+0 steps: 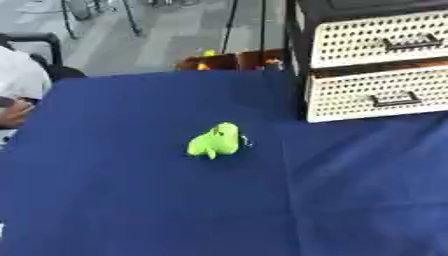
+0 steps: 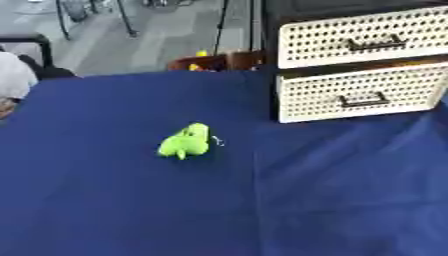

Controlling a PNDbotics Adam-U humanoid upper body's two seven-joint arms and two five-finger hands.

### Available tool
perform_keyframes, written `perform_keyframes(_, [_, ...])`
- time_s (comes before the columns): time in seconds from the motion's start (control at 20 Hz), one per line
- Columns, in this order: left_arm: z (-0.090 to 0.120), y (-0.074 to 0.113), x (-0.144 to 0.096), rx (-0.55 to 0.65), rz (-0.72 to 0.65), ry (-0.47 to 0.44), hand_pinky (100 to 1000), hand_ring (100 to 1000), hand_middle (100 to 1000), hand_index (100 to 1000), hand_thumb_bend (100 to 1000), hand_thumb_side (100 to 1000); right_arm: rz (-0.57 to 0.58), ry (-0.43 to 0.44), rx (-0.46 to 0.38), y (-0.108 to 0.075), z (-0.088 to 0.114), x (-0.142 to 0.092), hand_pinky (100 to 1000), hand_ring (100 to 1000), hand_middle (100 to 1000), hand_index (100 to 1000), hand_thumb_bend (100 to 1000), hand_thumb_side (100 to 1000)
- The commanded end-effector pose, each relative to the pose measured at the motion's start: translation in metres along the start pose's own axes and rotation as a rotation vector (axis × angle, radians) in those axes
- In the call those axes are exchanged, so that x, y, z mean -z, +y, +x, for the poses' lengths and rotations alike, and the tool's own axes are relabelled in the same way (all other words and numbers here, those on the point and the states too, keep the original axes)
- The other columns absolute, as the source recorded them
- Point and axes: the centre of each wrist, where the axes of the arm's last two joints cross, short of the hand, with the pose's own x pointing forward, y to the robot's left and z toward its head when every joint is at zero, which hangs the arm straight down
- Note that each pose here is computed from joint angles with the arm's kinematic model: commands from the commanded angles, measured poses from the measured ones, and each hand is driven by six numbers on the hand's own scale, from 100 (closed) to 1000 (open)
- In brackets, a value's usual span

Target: Pick up objects from table and place into drawer.

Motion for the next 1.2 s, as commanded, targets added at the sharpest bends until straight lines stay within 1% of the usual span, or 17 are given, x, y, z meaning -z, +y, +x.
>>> perform_keyframes(0.05, [0.004, 0.004, 0.006, 0.007, 0.008, -0.026, 561, 734, 751, 875, 214, 962, -0.003, -0.028, -0.002, -0.004, 0.003, 0.007, 646, 685, 662, 875, 183, 1000])
perform_keyframes(0.45, [0.004, 0.004, 0.006, 0.008, 0.007, -0.027, 561, 735, 751, 875, 215, 961, 0.000, -0.045, -0.011, -0.008, 0.002, 0.011, 650, 690, 666, 872, 175, 1000])
perform_keyframes(0.6, [0.004, 0.004, 0.005, 0.008, 0.005, -0.027, 561, 735, 751, 875, 214, 962, 0.010, -0.079, -0.033, -0.015, 0.001, 0.017, 654, 695, 672, 868, 171, 1000])
perform_keyframes(0.8, [0.004, 0.004, 0.005, 0.009, 0.003, -0.026, 561, 735, 751, 875, 212, 962, 0.035, -0.117, -0.076, -0.027, 0.001, 0.027, 656, 696, 674, 867, 187, 1000])
perform_keyframes(0.9, [0.004, 0.004, 0.005, 0.009, 0.001, -0.025, 561, 736, 752, 875, 211, 962, 0.055, -0.118, -0.108, -0.031, 0.001, 0.031, 655, 693, 669, 867, 226, 1000])
perform_keyframes(0.95, [0.004, 0.004, 0.005, 0.009, 0.001, -0.025, 561, 736, 752, 875, 211, 962, 0.067, -0.112, -0.127, -0.034, 0.001, 0.033, 655, 693, 669, 867, 226, 1000])
perform_keyframes(1.05, [0.004, 0.004, 0.005, 0.010, -0.001, -0.024, 560, 736, 752, 875, 210, 963, 0.107, -0.088, -0.179, -0.039, 0.002, 0.038, 650, 686, 645, 866, 333, 1000])
perform_keyframes(1.1, [0.004, 0.004, 0.005, 0.010, -0.002, -0.024, 561, 736, 751, 875, 210, 963, 0.136, -0.072, -0.210, -0.041, 0.002, 0.041, 648, 683, 639, 866, 372, 1000])
perform_keyframes(1.2, [0.004, 0.004, 0.005, 0.010, -0.003, -0.025, 561, 736, 751, 875, 210, 963, 0.186, -0.043, -0.257, -0.044, 0.002, 0.046, 646, 682, 637, 865, 386, 1000])
